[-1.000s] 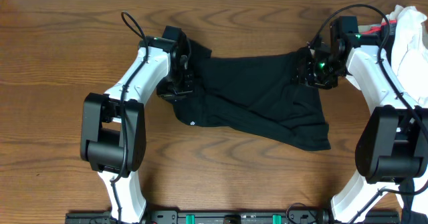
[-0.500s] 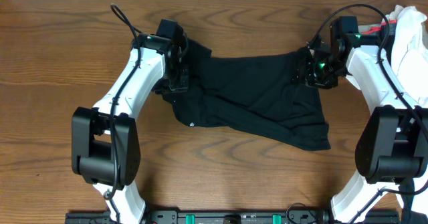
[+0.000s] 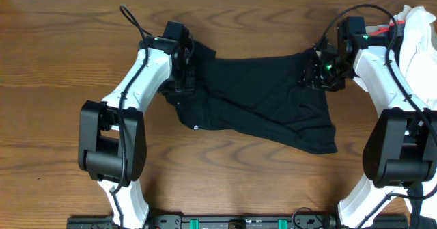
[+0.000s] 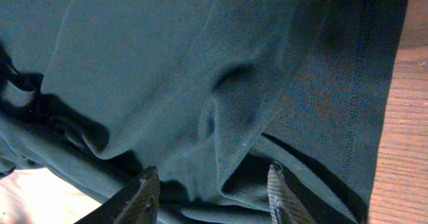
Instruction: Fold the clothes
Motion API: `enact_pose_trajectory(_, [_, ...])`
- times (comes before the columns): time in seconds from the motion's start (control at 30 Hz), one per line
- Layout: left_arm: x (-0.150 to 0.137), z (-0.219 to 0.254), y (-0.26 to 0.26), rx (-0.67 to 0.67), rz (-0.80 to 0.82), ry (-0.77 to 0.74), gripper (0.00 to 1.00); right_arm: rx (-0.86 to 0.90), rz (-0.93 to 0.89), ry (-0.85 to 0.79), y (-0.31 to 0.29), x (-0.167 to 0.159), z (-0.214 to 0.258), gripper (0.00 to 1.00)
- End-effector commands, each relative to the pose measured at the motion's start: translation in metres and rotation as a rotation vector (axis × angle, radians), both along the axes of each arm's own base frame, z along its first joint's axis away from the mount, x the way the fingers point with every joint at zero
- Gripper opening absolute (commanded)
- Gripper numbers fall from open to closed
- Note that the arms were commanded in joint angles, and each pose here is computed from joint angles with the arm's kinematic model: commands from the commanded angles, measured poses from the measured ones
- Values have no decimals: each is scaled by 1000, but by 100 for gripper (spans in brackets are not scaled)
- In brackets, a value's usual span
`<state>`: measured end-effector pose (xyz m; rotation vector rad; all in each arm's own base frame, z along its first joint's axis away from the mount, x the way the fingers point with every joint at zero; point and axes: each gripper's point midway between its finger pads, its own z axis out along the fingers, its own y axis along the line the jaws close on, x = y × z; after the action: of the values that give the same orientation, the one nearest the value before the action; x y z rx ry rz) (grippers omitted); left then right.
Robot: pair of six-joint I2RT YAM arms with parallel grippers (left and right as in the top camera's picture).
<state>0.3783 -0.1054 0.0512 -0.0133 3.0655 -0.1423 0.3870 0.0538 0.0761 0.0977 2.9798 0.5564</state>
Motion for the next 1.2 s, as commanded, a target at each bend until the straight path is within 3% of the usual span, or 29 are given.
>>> enact_pose_trajectory(0.0, [-3, -14, 3, 25, -26, 29, 45, -1, 19, -4, 3, 0, 0, 50])
enact_pose_trajectory(0.13, [-4, -17, 4, 27, -27, 37, 8, -1, 19, -4, 3, 0, 0, 50])
enact_pose_trajectory(0.17, [-4, -15, 4, 27, -30, 32, 6, -1, 19, -4, 3, 0, 0, 50])
enact_pose_trajectory(0.4, [-14, 37, 29, 123, -5, -13, 6, -1, 19, 12, 2, -4, -1, 49])
enact_pose_trajectory(0.57, [-55, 97, 66, 220, 88, -22, 6, -5, 35, 42, 2, -12, -1, 49])
enact_pose_trajectory(0.67, [-83, 123, 82, 220, 180, -14, 6, -19, 39, 56, -1, -16, -3, 50])
enact_pose_trajectory(0.77, [-93, 138, 89, 192, 258, -42, 6, -24, 39, 62, -2, -17, -3, 50])
enact_pose_trajectory(0.9, [-70, 136, 65, 51, 247, -120, 17, -24, 39, 62, -2, -17, -3, 50])
enact_pose_trajectory(0.97, [-55, 125, 56, 2, 242, -147, 28, -24, 39, 63, -2, -18, -3, 50])
enact_pose_trajectory(1.17, [-25, 63, 35, -87, 226, -110, 37, -20, 39, 72, -1, -20, -3, 52])
